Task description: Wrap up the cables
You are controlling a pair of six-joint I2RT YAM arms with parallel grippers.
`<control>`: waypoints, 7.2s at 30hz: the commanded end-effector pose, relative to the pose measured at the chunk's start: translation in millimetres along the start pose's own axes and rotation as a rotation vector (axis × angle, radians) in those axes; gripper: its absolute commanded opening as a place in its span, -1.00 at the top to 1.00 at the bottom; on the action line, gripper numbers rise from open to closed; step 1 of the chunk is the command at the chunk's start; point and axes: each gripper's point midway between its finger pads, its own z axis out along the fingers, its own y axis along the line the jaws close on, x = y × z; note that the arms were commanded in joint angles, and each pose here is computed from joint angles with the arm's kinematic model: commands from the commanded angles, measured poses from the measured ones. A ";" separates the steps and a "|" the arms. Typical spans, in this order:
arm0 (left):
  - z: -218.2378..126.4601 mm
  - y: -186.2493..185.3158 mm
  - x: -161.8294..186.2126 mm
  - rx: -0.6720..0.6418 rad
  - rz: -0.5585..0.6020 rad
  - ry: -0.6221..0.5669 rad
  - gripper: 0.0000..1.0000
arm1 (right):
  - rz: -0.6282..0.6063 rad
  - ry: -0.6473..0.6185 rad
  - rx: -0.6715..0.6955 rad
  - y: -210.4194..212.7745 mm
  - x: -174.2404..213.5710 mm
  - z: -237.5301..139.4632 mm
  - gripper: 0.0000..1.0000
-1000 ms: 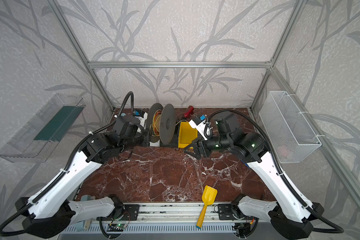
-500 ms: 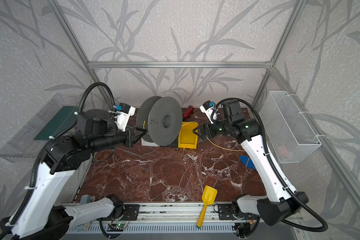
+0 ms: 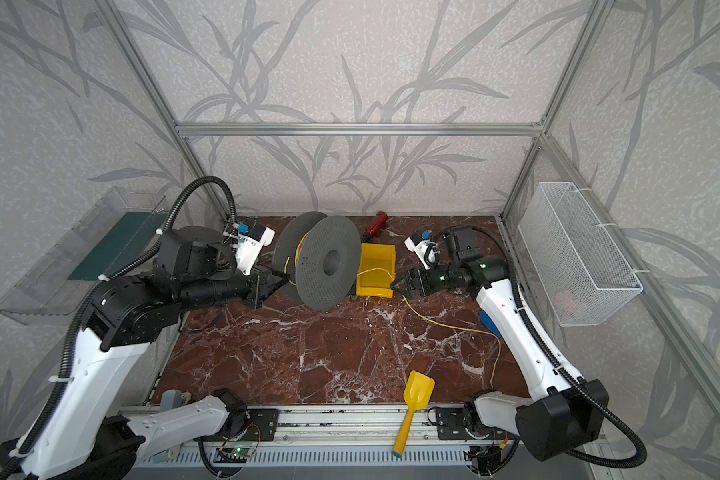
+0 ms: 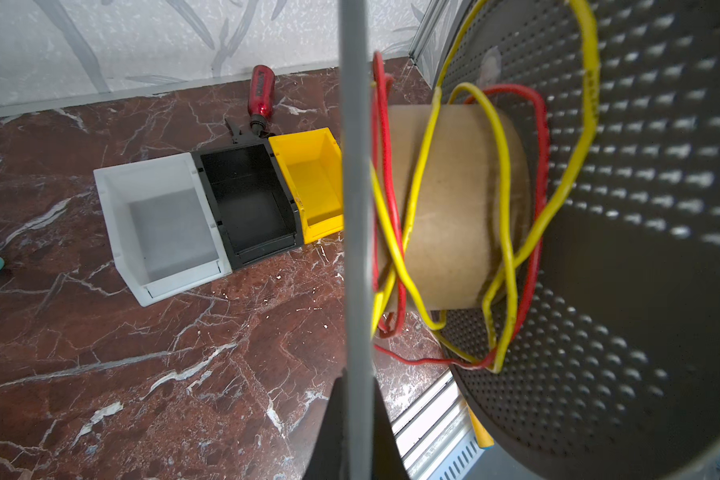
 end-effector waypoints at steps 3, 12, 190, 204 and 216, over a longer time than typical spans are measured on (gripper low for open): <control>-18.1 -7.2 -21.7 0.032 0.042 -0.131 1.00 | 0.090 0.032 -0.119 16.0 30.3 3.5 -0.65; -7.5 -2.3 -23.0 0.034 0.008 -0.127 1.00 | 0.217 0.126 -0.151 15.4 79.8 10.4 -0.50; 197.4 65.0 101.6 -0.495 -0.282 0.240 1.00 | 0.116 0.330 -0.371 114.2 6.3 74.7 1.00; 196.6 44.4 100.0 -0.327 -0.374 0.170 1.00 | 0.060 0.184 -0.264 97.7 27.1 93.3 0.25; 160.5 51.4 92.6 -0.356 -0.457 0.097 1.00 | 0.036 0.051 -0.175 102.7 41.7 75.8 0.50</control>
